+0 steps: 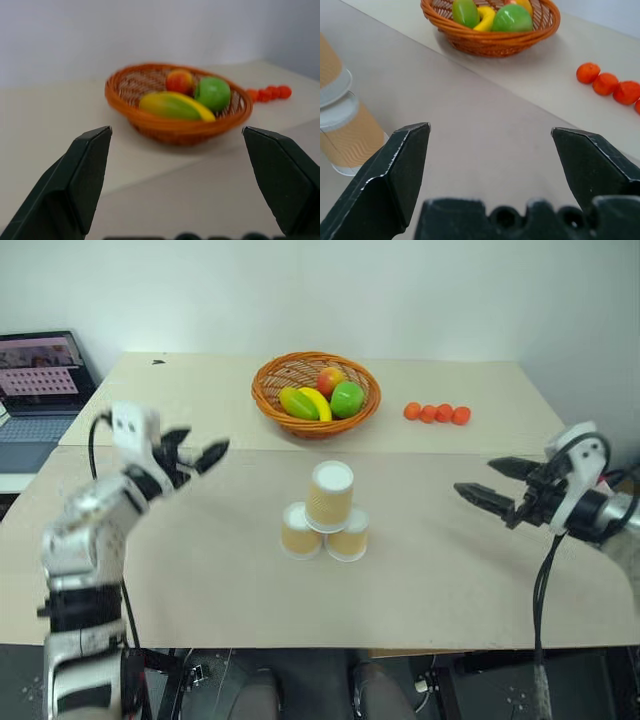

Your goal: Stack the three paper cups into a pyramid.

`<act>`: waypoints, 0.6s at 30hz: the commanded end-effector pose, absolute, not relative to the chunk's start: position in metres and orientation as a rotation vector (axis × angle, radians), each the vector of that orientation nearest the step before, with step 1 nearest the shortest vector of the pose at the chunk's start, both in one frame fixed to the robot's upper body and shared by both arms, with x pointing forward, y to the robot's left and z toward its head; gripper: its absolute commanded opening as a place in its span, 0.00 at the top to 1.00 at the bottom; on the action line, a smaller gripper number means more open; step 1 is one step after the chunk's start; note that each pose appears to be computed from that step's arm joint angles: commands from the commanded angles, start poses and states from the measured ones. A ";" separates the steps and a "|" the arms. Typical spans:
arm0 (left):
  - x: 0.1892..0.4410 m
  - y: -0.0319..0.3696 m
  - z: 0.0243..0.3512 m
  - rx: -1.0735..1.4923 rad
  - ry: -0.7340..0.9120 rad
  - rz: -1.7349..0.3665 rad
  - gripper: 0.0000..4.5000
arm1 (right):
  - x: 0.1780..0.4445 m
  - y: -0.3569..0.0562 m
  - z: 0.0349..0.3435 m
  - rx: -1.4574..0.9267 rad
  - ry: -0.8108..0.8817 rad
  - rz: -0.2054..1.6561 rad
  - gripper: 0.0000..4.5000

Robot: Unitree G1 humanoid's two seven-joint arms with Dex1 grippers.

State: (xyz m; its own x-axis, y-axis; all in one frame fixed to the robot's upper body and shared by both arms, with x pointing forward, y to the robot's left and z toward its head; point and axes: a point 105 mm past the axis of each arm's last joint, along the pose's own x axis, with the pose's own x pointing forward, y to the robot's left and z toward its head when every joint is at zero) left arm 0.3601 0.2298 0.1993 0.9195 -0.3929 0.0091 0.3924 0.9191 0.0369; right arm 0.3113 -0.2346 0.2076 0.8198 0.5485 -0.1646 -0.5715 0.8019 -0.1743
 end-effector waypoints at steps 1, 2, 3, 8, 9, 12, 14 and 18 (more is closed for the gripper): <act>0.339 0.222 0.203 0.125 -0.091 -0.379 0.01 | 0.308 -0.230 0.210 -0.216 0.027 0.580 0.00; 0.336 0.226 0.193 0.106 -0.073 -0.344 0.01 | 0.306 -0.230 0.205 -0.202 0.027 0.576 0.00; 0.334 0.229 0.187 0.096 -0.063 -0.319 0.01 | 0.304 -0.230 0.202 -0.197 0.029 0.575 0.00; 0.329 0.232 0.172 0.093 -0.063 -0.244 0.01 | 0.295 -0.239 0.190 -0.142 0.028 0.512 0.00; 0.328 0.232 0.168 0.098 -0.058 -0.232 0.01 | 0.292 -0.240 0.188 -0.129 0.029 0.499 0.00; 0.326 0.232 0.157 0.112 -0.050 -0.198 0.01 | 0.287 -0.240 0.183 -0.106 0.035 0.469 0.00; 0.323 0.227 0.138 0.107 -0.029 -0.164 0.01 | 0.282 -0.231 0.172 -0.086 0.041 0.446 0.00; 0.316 0.205 0.118 0.099 -0.002 -0.198 0.01 | 0.278 -0.219 0.161 -0.067 0.045 0.417 0.00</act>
